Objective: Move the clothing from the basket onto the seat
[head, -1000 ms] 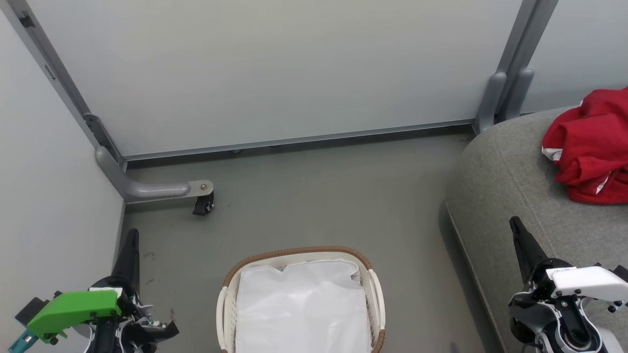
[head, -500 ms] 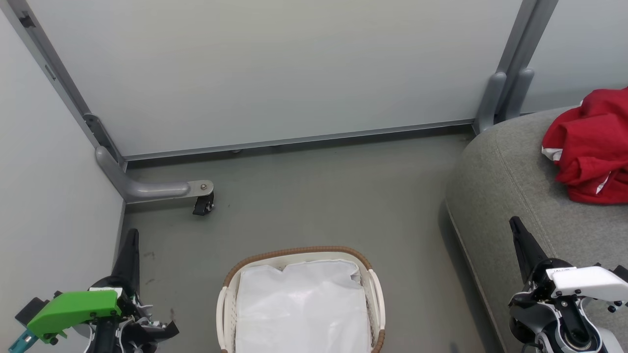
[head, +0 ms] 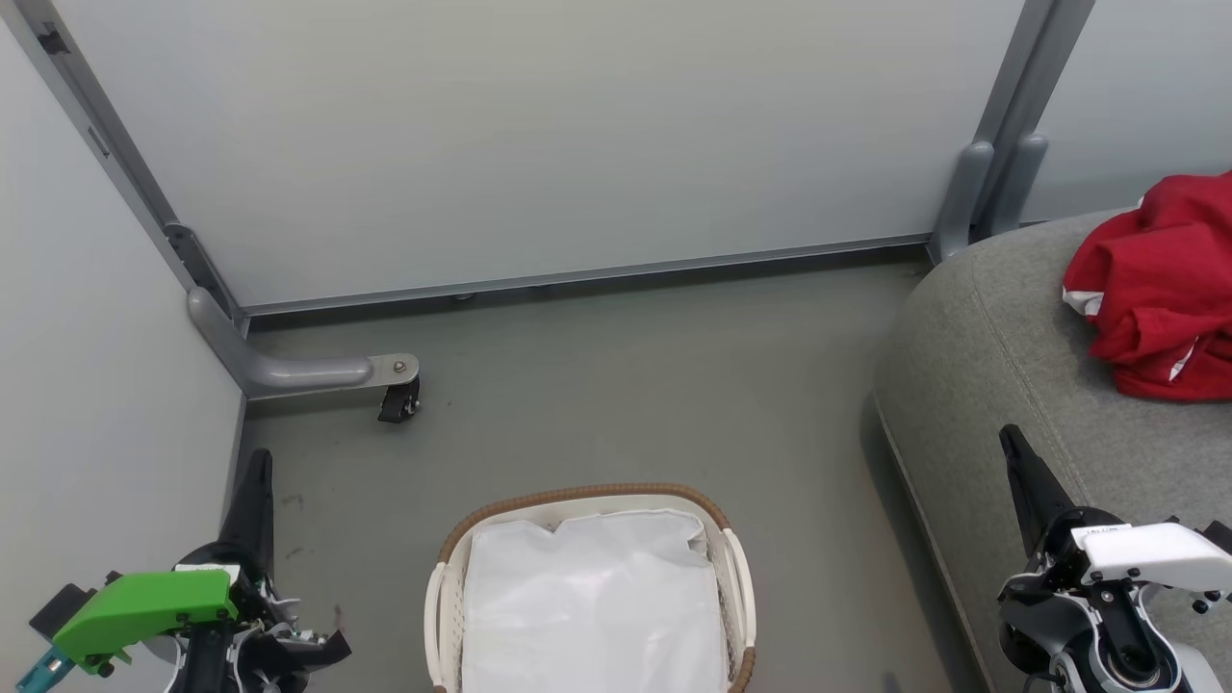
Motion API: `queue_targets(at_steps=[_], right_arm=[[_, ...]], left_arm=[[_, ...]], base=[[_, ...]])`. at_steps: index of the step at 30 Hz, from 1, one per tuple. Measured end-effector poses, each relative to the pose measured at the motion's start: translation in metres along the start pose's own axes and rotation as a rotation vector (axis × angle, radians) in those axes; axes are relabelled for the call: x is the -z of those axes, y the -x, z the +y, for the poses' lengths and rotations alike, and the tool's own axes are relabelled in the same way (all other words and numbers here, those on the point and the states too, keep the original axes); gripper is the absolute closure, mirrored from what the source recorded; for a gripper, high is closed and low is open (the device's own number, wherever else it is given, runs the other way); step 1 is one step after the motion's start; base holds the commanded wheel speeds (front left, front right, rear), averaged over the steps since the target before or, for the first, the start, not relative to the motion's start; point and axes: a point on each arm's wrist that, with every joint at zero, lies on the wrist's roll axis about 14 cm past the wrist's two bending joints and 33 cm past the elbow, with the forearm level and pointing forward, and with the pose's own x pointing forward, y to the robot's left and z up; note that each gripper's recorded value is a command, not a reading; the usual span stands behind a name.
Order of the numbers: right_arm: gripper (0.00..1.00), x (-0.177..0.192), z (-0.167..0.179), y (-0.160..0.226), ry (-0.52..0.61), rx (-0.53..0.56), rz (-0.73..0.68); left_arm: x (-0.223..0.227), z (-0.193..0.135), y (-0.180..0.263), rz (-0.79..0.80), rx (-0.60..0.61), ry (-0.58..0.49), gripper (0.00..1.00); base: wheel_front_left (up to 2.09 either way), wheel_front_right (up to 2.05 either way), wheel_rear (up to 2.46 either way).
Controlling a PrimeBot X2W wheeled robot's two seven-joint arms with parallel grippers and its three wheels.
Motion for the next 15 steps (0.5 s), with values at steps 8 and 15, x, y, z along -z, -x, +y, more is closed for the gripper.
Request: queue_targets(at_steps=[8,15], right_arm=[[1.00,0.0000,0.0001,0.0000,0.000,0.000,0.000],[1.00,0.0000,0.0000,0.0000,0.000,0.000,0.000]], left_arm=[[-0.0001,0.0000,0.0000,0.000,0.000,0.000,1.00],[-0.0001,0.0000,0.0000,0.000,0.000,0.000,1.00]], base=[[0.00,0.00,0.00],[0.00,0.00,0.00]])
